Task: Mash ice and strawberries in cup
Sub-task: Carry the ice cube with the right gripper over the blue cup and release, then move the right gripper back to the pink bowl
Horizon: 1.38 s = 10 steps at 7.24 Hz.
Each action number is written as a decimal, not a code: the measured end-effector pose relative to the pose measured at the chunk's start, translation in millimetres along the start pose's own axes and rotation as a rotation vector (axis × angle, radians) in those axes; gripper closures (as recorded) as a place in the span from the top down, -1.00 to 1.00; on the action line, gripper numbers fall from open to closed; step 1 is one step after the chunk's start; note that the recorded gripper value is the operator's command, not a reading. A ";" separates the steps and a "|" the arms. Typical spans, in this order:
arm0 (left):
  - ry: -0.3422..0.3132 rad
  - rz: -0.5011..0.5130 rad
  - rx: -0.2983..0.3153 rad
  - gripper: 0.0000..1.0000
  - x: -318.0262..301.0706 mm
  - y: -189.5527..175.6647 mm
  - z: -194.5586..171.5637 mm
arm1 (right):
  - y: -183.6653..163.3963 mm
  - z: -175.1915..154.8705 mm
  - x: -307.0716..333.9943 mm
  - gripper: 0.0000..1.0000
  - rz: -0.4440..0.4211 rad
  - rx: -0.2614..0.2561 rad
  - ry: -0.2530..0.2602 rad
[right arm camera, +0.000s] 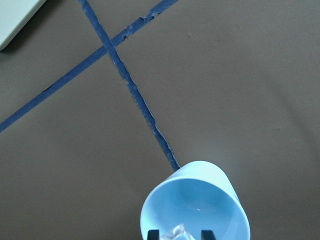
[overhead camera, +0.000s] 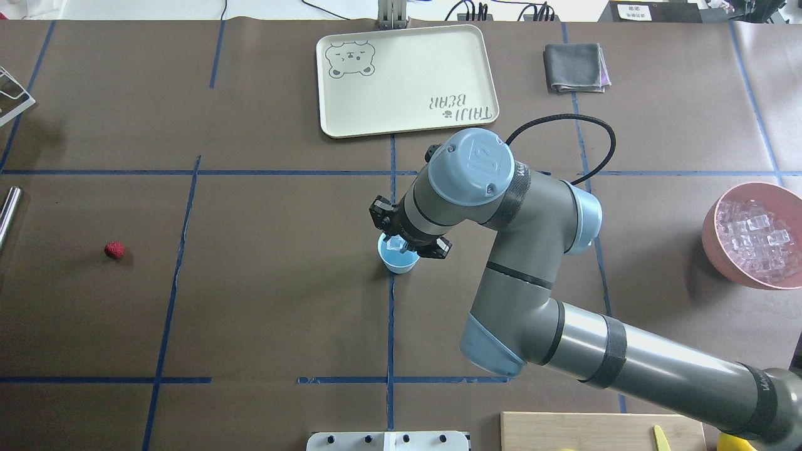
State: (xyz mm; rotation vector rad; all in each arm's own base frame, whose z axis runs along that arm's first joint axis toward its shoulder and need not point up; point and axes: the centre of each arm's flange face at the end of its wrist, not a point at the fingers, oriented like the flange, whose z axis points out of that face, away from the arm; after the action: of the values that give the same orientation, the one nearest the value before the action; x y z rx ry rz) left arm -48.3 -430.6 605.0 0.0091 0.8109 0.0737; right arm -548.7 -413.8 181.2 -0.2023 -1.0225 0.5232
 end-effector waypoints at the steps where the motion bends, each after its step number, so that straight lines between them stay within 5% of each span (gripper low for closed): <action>1: 0.000 0.000 0.000 1.00 0.1 0.0 0.0 | -0.5 -0.5 1.9 0.98 0.003 0.001 0.006; 3: -0.001 0.000 0.000 1.00 -0.1 0.0 0.0 | -18.0 -25.7 12.3 0.99 0.010 0.004 0.013; 6: -0.001 -0.001 0.000 1.00 0.0 0.0 0.1 | -123.9 -119.4 123.7 0.99 -0.143 -0.021 0.023; 10: 0.000 -0.001 0.001 1.00 0.5 0.0 -0.5 | -240.3 -169.3 331.0 0.99 -0.519 0.008 0.203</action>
State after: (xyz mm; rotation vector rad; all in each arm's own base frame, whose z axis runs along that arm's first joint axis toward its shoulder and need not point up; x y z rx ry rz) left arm -48.4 -430.6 604.2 0.0099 0.8110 0.0727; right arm -191.1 -440.0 440.7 0.0216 -0.8313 0.0331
